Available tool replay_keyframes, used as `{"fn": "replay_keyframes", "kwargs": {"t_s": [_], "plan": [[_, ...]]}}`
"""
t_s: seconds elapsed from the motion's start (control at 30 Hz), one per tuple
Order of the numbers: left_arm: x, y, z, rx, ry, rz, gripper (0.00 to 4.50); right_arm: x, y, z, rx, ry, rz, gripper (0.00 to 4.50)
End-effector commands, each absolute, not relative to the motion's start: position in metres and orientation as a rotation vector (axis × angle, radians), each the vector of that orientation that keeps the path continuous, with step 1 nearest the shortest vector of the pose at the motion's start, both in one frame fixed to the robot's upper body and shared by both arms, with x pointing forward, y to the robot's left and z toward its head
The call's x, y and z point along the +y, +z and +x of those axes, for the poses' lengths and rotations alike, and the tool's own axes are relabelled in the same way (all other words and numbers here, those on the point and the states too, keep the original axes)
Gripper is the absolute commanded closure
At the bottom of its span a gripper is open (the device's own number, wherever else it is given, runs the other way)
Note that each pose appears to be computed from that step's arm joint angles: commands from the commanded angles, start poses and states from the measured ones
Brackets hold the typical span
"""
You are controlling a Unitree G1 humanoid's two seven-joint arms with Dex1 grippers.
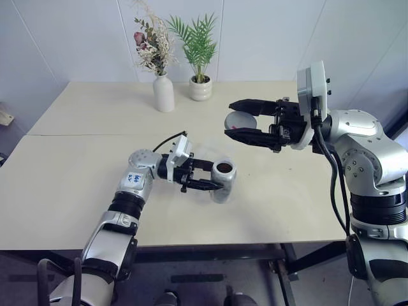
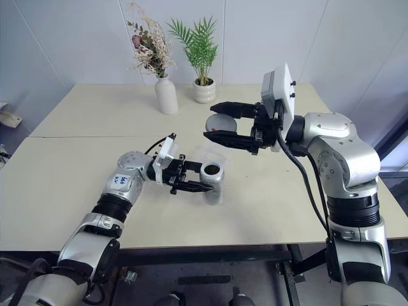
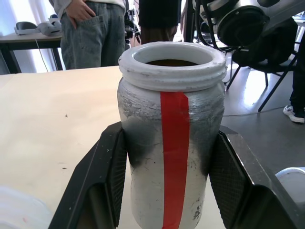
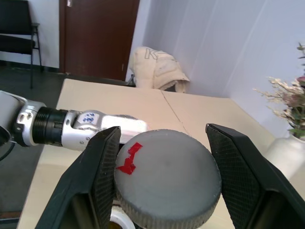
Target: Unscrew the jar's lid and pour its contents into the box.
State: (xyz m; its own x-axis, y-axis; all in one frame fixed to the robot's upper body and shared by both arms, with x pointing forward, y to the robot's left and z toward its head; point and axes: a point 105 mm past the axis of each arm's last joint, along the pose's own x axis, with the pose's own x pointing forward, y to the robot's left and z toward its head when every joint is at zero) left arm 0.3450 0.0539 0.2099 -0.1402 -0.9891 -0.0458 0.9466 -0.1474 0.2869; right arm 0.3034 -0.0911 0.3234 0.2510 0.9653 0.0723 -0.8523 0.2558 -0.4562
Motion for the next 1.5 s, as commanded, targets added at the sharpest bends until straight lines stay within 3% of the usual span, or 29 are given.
{"fn": "replay_keyframes", "kwargs": {"t_s": [0.03,0.37,0.53,0.83,1.2,1.4,1.5], "plan": [[0.068,0.246,0.352,-0.325,-1.601,0.269,2.39,-0.122,0.322,0.311,-0.365,1.082,-0.382,1.95],[0.111,0.246,0.364,-0.281,-1.359,0.254,2.39,-0.168,0.278,0.319,-0.226,0.777,-0.306,1.95],[0.124,0.238,0.373,-0.259,-1.251,0.214,2.39,-0.177,0.222,0.33,-0.112,0.65,-0.226,1.95],[0.139,0.225,0.379,-0.212,-1.16,0.18,2.39,-0.193,0.161,0.35,-0.004,0.428,-0.155,1.95],[0.163,0.233,0.394,-0.222,-1.031,0.214,2.39,-0.197,0.126,0.349,0.038,0.348,-0.098,1.95],[0.169,0.235,0.4,-0.221,-1.016,0.243,2.39,-0.192,0.13,0.343,0.03,0.381,-0.108,0.02],[0.17,0.24,0.405,-0.231,-0.999,0.262,2.39,-0.19,0.143,0.338,-0.015,0.412,-0.155,0.02]]}}
